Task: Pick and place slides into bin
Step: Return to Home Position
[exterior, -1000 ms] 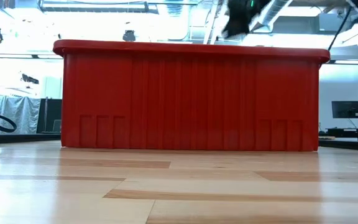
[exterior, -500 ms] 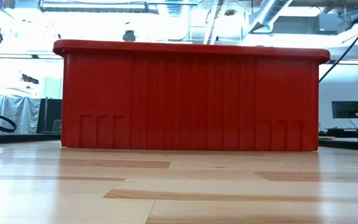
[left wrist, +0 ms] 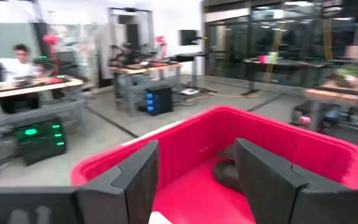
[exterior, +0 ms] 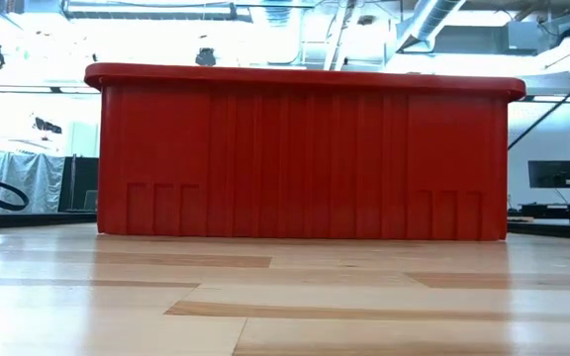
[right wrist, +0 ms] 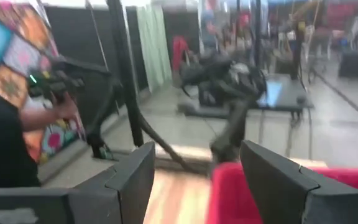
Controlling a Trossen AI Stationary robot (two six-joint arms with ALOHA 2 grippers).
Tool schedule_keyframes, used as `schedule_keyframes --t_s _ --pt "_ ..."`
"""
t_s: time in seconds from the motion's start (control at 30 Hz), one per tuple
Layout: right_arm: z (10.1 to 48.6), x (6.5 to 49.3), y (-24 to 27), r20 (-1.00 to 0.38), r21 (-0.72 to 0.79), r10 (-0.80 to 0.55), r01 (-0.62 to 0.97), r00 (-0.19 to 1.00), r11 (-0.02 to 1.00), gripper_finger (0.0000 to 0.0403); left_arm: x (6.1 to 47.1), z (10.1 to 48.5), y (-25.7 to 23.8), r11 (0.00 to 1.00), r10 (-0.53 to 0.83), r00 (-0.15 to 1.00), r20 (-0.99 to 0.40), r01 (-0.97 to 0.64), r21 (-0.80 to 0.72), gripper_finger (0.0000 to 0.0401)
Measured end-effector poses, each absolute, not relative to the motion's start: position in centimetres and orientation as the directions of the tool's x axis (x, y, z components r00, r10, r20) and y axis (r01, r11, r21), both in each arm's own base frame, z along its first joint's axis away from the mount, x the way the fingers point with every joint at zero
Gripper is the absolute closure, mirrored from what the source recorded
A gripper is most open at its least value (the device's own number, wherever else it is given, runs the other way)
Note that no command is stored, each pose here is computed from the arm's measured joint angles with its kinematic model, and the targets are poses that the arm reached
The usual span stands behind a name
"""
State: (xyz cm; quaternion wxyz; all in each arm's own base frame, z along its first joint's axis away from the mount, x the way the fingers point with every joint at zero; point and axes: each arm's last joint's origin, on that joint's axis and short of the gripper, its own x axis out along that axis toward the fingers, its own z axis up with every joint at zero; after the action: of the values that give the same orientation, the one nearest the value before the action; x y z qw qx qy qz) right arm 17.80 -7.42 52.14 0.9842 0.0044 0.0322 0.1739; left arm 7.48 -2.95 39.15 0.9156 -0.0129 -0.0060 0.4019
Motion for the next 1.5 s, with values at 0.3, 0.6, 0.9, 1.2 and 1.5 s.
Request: schedule_keyframes --t_s 0.3,0.6,0.9,1.2,1.5 --pt "44.5 14.4 -3.5 0.323 0.094 0.222 -0.265 0.920 0.960 0.0177 4.6 39.2 -3.1 0.910 0.414 0.910 0.001 -0.414 -0.009 0.0202" --pt "41.9 14.1 -3.1 0.300 0.208 0.309 -0.378 0.903 0.902 0.0177 3.1 42.5 1.1 0.991 -0.129 0.992 0.001 0.129 -0.016 0.0232" --pt "41.9 16.2 -4.6 0.228 0.276 0.396 -0.449 0.889 0.850 0.0177 6.3 47.0 3.9 0.815 -0.573 0.820 0.001 0.570 -0.106 0.0306" --pt "41.6 17.0 -4.9 0.213 0.249 0.413 -0.457 0.886 0.854 0.0177 3.3 48.1 -0.1 0.671 -0.734 0.675 -0.071 0.707 -0.222 0.0326" --pt "42.3 15.7 -4.4 0.249 0.256 0.387 -0.446 0.888 0.858 0.0177 0.5 44.7 -4.4 0.745 -0.666 0.743 -0.076 0.656 -0.119 0.0326"
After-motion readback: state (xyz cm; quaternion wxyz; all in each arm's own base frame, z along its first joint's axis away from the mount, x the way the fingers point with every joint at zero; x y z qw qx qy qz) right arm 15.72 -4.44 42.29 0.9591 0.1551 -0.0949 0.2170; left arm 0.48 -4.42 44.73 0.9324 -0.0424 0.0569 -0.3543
